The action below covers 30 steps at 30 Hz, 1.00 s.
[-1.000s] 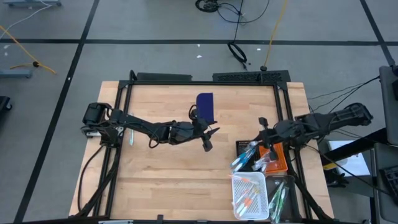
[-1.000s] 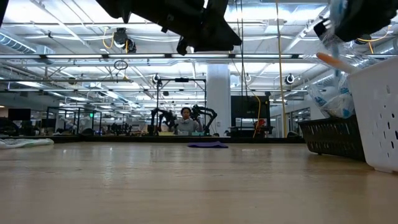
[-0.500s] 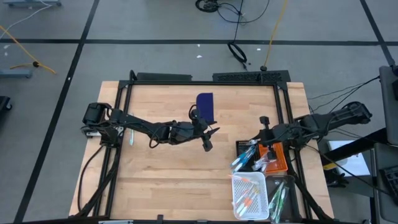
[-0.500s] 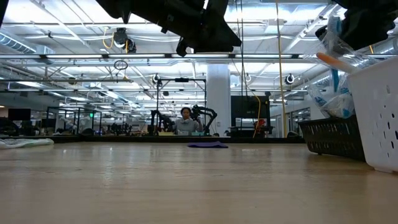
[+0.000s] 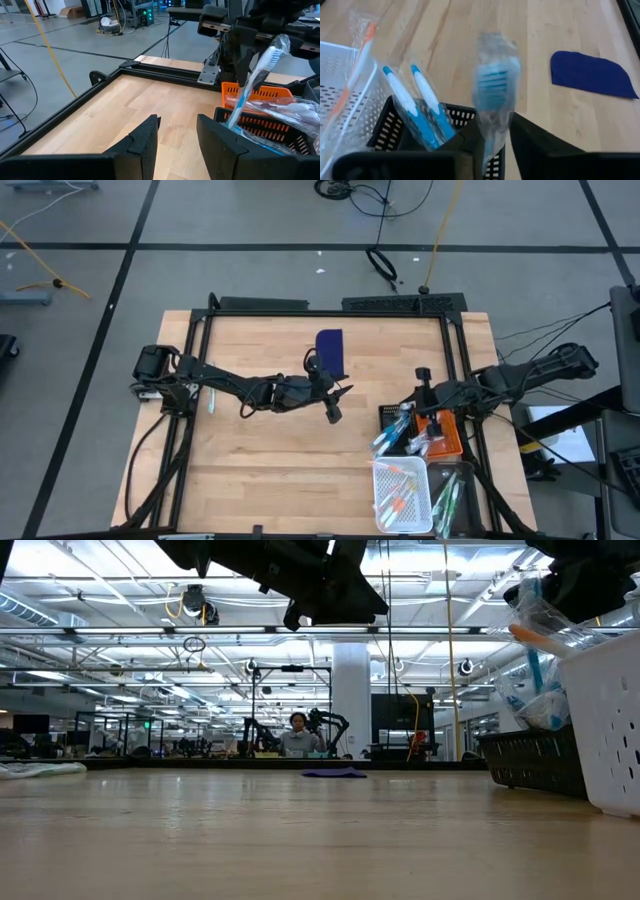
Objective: Pick & Place Toothbrushes
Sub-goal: Put the blue toothbrush into the black basket
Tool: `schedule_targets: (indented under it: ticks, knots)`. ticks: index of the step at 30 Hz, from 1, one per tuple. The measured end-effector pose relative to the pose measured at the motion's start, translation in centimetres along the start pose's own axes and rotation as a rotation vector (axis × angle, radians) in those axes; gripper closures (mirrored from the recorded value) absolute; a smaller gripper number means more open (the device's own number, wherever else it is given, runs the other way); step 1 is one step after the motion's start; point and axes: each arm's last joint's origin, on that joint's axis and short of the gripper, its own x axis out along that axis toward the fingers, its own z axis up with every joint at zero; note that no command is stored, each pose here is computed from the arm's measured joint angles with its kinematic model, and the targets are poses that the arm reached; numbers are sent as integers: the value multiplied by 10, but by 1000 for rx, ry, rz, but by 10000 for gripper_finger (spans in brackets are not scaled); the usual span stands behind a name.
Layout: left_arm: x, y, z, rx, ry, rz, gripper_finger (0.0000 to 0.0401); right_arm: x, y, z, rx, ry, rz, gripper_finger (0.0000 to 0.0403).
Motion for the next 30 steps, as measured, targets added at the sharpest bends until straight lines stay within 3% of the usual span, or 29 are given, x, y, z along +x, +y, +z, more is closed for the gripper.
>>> schedule_targets:
  ticks: [9,13,30]
  knots:
    - [0,0,0,1,0,0,263,9,3,-12,27,31,25,275]
    - [0,0,0,1,0,0,263,9,5,-10,34,7,87,272]
    - [0,0,0,1,0,0,263,1,4,-7,36,-69,110,270]
